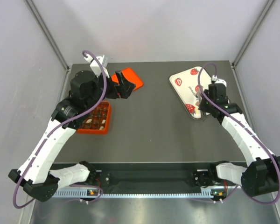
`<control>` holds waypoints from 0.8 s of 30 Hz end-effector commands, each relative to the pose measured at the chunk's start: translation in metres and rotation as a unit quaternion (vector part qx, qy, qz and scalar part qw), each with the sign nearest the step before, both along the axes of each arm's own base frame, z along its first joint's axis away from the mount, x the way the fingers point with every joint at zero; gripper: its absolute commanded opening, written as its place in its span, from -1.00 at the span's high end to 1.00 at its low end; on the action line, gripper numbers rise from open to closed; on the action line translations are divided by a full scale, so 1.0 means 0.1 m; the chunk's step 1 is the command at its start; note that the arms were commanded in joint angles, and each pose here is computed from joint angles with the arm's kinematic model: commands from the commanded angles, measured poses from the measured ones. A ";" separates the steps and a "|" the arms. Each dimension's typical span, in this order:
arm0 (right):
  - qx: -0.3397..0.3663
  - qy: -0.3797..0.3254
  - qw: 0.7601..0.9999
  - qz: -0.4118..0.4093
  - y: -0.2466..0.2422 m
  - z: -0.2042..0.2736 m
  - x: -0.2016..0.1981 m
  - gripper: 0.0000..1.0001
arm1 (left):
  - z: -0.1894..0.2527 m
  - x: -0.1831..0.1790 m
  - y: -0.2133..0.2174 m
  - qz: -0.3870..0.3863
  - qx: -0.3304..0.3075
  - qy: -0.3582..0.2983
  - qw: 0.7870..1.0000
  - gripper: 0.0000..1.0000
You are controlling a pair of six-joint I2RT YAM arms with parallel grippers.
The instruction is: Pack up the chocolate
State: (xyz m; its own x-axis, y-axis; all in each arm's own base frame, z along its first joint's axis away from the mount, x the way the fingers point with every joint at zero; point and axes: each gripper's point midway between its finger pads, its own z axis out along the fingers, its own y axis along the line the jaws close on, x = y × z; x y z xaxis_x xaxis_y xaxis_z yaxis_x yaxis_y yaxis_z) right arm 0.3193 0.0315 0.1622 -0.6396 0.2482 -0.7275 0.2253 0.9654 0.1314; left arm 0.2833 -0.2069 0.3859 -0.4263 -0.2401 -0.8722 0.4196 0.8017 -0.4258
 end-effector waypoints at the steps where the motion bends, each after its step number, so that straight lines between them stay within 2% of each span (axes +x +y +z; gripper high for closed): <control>1: 0.053 -0.084 0.993 0.060 0.58 0.49 0.24 0.46 | 0.41 -0.07 0.09 0.004 -0.013 -0.045 0.999 -0.98; 3: 0.074 -0.090 0.990 0.075 0.84 0.54 0.30 0.47 | 0.52 -0.13 0.14 0.007 -0.019 -0.055 0.998 -0.98; 9: 0.139 -0.121 0.967 0.177 2.09 0.79 0.38 0.45 | 0.92 -0.37 0.27 0.004 -0.049 -0.096 0.994 -0.98; 10: 0.154 -0.132 0.957 0.205 2.38 0.95 0.32 0.45 | 0.97 -0.42 0.30 0.005 -0.054 -0.102 0.993 -0.98; 17: 0.158 -0.132 0.929 0.308 3.72 0.90 0.24 0.46 | 1.14 -0.56 0.45 0.015 -0.056 -0.127 0.990 -0.98; 19: 0.158 -0.137 0.921 0.330 4.03 0.90 0.17 0.46 | 1.16 -0.59 0.47 0.015 -0.056 -0.132 0.990 -0.98; 24: 0.156 -0.139 0.907 0.365 4.42 0.84 0.00 0.46 | 1.18 -0.61 0.57 0.035 -0.051 -0.138 0.988 -0.98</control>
State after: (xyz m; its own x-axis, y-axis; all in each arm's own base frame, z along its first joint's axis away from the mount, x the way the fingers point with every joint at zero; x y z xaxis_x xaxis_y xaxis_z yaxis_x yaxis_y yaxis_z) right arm 0.3196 0.4492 0.2039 -0.5936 -0.0095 -0.8047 -0.4936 0.7940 0.3548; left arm 0.2251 -0.1596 0.4934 -0.1976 -0.3530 -0.9145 0.4877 0.7738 -0.4041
